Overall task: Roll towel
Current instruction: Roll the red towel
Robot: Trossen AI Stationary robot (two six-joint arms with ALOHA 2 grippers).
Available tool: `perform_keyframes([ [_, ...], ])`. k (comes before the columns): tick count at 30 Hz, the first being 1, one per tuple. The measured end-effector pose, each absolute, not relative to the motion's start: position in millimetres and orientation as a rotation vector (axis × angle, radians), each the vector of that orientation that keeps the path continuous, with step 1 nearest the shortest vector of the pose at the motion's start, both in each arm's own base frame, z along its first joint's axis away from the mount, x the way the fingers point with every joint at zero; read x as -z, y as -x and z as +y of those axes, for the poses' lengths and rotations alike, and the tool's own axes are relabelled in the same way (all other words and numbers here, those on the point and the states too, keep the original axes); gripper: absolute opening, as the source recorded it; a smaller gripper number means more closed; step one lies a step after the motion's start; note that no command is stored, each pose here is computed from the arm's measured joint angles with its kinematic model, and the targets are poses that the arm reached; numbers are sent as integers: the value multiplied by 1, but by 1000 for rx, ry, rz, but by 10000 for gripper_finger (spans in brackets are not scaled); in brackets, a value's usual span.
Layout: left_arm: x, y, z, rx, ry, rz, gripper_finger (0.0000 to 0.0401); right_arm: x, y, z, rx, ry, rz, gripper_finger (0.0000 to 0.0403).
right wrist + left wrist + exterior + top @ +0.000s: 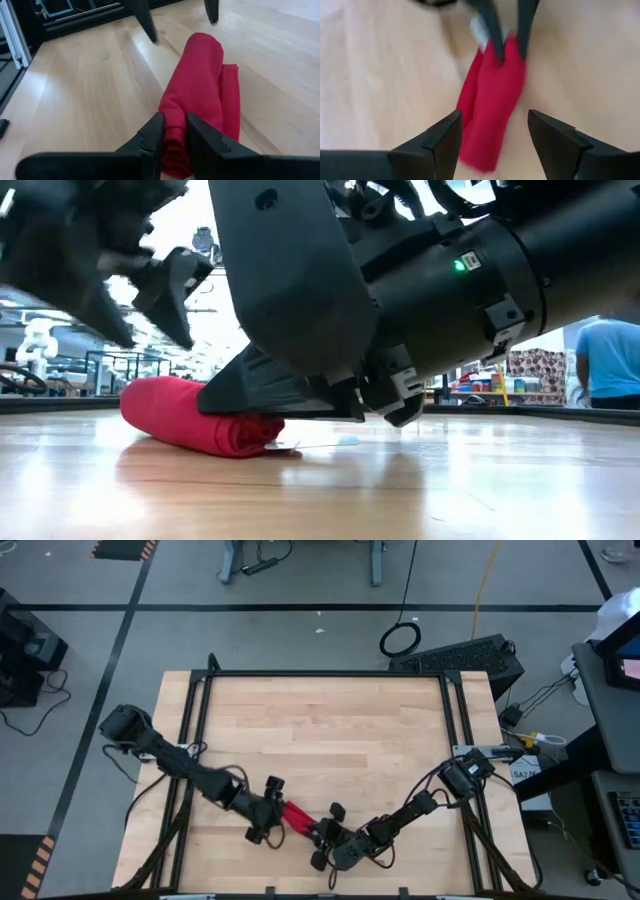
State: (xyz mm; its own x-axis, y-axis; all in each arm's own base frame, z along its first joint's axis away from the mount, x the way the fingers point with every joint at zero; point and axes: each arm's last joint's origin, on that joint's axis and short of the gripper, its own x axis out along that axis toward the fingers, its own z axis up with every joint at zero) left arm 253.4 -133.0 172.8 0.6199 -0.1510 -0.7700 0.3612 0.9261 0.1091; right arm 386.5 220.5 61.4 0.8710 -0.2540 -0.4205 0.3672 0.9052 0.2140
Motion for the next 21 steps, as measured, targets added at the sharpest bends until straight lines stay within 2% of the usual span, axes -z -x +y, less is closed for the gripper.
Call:
perform_keyframes([
  [5,-155,-244,-155,234,-450,852,230,-60,-391,214,315,-357,415,66],
  [21,-122,-240,-173,166,-691,867,230,-60,-395,207,296,-449,431,56],
])
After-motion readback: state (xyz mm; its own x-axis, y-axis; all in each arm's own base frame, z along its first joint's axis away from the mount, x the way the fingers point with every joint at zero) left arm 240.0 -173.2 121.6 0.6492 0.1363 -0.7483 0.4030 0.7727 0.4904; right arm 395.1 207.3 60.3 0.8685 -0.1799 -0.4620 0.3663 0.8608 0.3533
